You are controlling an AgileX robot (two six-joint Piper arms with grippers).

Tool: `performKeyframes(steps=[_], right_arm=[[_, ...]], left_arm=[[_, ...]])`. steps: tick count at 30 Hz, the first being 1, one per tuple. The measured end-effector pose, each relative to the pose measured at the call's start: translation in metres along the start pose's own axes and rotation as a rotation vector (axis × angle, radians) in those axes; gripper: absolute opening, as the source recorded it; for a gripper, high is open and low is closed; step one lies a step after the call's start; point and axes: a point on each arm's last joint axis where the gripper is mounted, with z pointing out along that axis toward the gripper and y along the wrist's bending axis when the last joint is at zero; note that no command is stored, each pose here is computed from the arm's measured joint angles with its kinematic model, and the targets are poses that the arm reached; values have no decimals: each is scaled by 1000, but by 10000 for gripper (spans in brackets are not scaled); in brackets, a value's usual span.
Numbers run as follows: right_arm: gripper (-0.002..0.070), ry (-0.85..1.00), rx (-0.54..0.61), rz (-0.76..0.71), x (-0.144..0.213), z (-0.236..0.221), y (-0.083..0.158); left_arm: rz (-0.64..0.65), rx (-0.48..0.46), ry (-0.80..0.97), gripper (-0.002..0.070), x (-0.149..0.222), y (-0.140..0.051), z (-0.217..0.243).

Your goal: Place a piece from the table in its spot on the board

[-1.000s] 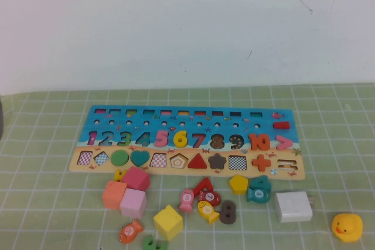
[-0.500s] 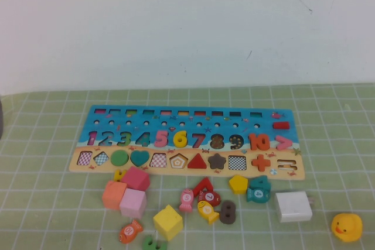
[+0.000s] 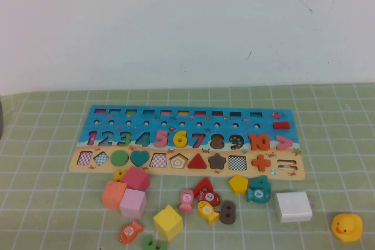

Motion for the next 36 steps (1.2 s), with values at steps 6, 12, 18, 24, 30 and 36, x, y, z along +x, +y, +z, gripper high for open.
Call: performKeyframes(steps=[6,12,18,24,30,36], right_arm=[[-1,2,2,-63,0,0,0],[-1,3,1,-92,0,0,0],[-1,3,0,-90,0,0,0],[-1,3,1,-90,0,0,0],[-1,3,1,-90,0,0,0],[-1,3,1,-90,0,0,0]], left_arm=[[0,0,0,-1,0,0,0],[0,0,0,-1,0,0,0],[0,0,0,-1,0,0,0],[0,0,0,-1,0,0,0],[0,0,0,-1,0,0,0],[0,0,0,-1,0,0,0]])
